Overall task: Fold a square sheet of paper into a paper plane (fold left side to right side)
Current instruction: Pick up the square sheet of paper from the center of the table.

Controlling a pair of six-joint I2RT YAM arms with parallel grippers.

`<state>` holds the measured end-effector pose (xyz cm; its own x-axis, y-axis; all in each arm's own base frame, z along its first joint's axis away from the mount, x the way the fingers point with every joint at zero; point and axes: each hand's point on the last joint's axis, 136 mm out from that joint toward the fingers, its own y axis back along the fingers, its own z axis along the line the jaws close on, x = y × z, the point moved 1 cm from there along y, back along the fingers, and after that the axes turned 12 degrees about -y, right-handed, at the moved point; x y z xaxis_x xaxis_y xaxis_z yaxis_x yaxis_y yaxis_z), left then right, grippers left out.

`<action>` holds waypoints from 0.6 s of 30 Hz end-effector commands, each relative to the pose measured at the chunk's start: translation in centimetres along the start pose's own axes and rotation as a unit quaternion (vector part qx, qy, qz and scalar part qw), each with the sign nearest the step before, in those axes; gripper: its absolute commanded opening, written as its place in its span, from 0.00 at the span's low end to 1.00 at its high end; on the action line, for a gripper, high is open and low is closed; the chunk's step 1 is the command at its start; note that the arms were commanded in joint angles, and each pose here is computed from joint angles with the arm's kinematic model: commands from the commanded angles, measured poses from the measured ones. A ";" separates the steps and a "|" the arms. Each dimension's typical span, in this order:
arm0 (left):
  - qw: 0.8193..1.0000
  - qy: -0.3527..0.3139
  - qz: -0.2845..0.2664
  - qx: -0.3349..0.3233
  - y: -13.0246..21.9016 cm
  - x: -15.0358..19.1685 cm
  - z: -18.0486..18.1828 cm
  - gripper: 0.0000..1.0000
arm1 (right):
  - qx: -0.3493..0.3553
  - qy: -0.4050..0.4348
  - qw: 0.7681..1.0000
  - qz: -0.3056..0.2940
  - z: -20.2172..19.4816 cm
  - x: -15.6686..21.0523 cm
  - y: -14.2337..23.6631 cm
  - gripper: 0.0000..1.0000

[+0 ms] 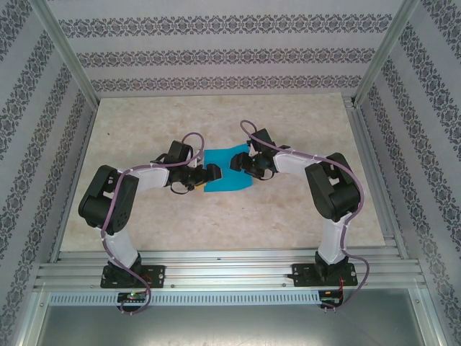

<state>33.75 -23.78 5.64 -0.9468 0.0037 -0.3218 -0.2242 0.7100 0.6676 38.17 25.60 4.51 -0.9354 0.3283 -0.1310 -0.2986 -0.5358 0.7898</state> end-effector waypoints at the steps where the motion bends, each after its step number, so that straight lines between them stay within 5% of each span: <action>1: 1.000 -0.007 0.018 -0.019 -1.3 0.9 0.9 0.90 | -0.029 0.002 1.000 -0.003 1.3 0.0 0.6 0.61; 7: 1.000 -0.008 0.017 -0.022 -1.2 0.8 0.9 0.90 | -0.043 0.003 0.999 -0.008 2.0 -0.2 1.3 0.48; 14: 0.998 -0.044 -0.023 -0.040 2.1 -0.8 0.0 0.91 | -0.052 0.014 0.998 -0.033 2.1 -0.9 3.6 0.00; 18: 0.995 -0.047 -0.085 -0.034 6.2 -2.6 -0.7 0.94 | -0.087 0.047 0.993 -0.059 3.1 -1.2 6.3 0.00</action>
<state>34.01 -21.82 8.11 -0.9161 -0.0104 -0.4008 -0.3029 0.6730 0.6748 37.48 24.42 8.22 -0.9206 0.3457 -0.1814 -0.3621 -0.5823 0.7279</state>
